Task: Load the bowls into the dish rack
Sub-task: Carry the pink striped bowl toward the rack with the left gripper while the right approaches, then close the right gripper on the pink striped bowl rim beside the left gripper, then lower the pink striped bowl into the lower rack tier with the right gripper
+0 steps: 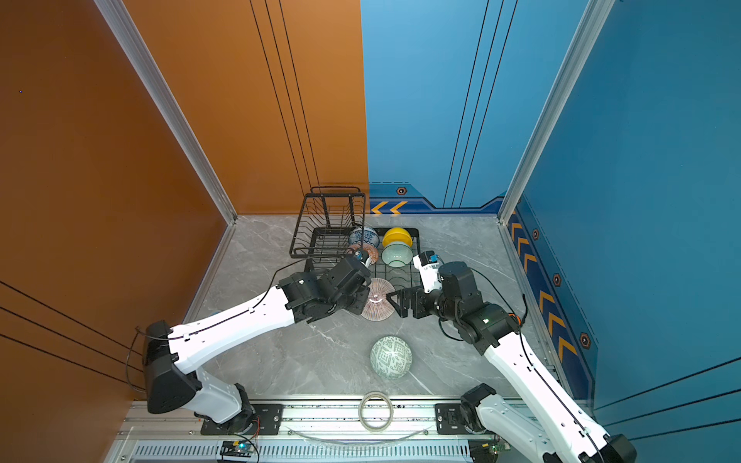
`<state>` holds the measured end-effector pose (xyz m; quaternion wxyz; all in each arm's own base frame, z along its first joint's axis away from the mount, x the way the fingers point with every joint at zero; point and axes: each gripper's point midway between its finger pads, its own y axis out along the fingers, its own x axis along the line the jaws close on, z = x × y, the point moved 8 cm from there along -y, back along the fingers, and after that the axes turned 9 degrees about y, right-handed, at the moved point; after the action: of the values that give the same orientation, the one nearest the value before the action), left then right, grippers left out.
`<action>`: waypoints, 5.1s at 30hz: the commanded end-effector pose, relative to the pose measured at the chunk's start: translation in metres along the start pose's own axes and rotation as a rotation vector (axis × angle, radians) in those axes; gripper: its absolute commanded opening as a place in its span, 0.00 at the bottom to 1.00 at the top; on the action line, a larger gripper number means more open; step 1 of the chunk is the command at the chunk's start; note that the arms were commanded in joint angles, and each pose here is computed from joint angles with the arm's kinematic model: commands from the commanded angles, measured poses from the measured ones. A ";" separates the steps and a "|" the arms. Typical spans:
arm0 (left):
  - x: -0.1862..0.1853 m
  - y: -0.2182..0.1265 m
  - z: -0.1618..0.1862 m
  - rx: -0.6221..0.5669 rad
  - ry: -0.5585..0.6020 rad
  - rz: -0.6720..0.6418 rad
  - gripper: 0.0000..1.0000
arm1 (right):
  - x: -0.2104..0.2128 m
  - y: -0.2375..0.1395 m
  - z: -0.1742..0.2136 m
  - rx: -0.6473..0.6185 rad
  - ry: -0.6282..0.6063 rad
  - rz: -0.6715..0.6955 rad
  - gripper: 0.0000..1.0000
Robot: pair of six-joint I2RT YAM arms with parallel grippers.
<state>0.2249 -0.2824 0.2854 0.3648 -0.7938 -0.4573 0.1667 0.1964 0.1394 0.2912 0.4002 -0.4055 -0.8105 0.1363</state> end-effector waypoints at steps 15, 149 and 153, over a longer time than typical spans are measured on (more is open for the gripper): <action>0.018 -0.025 -0.022 -0.282 -0.096 0.045 0.00 | 0.009 0.028 -0.020 -0.099 0.095 0.156 0.79; 0.098 -0.027 0.039 -0.145 -0.085 0.195 0.98 | -0.051 0.216 -0.075 -0.198 -1.459 0.818 0.00; 0.098 -0.027 0.039 -0.145 -0.086 0.196 0.98 | -0.048 0.223 -0.077 -0.207 -1.463 0.816 0.00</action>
<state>0.2406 -0.1784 0.2885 0.2659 -0.8516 -0.4083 0.1933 0.3837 0.2281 0.1685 -0.3296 -0.4713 -0.6731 0.4650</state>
